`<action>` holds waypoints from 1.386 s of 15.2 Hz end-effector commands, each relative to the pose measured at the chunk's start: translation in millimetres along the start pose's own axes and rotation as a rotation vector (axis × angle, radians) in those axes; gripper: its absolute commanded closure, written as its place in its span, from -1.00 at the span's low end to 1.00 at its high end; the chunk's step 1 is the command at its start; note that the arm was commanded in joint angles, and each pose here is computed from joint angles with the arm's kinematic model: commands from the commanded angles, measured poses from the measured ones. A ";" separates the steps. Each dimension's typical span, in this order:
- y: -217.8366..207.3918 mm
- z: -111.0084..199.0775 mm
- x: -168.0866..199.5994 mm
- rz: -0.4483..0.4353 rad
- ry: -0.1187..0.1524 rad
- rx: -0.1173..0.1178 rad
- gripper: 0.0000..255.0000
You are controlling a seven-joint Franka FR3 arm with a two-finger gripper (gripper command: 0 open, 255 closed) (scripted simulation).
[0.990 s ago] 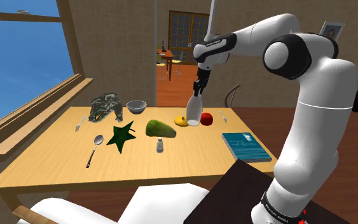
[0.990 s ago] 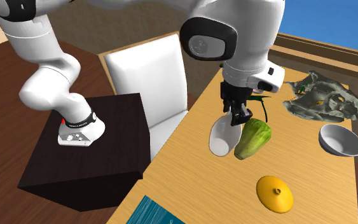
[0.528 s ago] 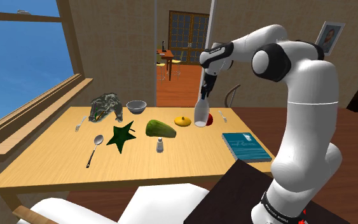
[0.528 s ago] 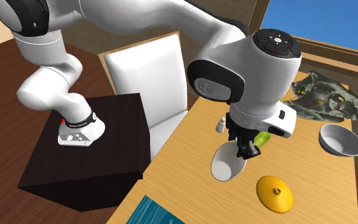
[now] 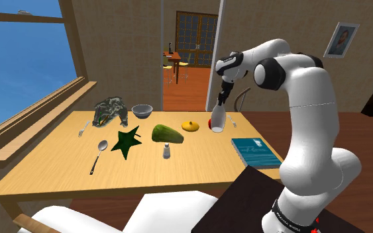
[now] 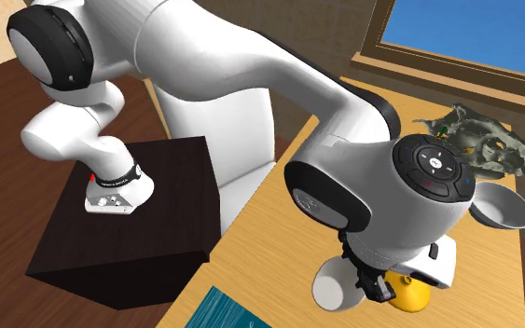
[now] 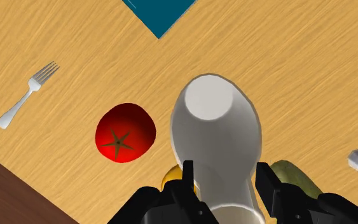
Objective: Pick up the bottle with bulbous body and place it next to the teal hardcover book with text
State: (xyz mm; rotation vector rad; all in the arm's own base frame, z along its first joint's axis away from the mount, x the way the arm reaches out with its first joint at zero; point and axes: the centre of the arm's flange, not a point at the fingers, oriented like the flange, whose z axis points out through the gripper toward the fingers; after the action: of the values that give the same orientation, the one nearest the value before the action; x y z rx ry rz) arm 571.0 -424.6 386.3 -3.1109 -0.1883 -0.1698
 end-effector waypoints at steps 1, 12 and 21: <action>22.6 9.7 -4.9 -0.001 0.001 0.000 1.00; 23.4 67.5 -11.2 -0.001 0.001 0.000 1.00; 23.8 100.3 -14.9 -0.001 0.001 0.000 1.00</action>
State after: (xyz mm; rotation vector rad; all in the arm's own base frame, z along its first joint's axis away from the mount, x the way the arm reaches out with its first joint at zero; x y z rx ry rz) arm 569.7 -447.1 285.0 -3.1104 -0.1900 -0.1701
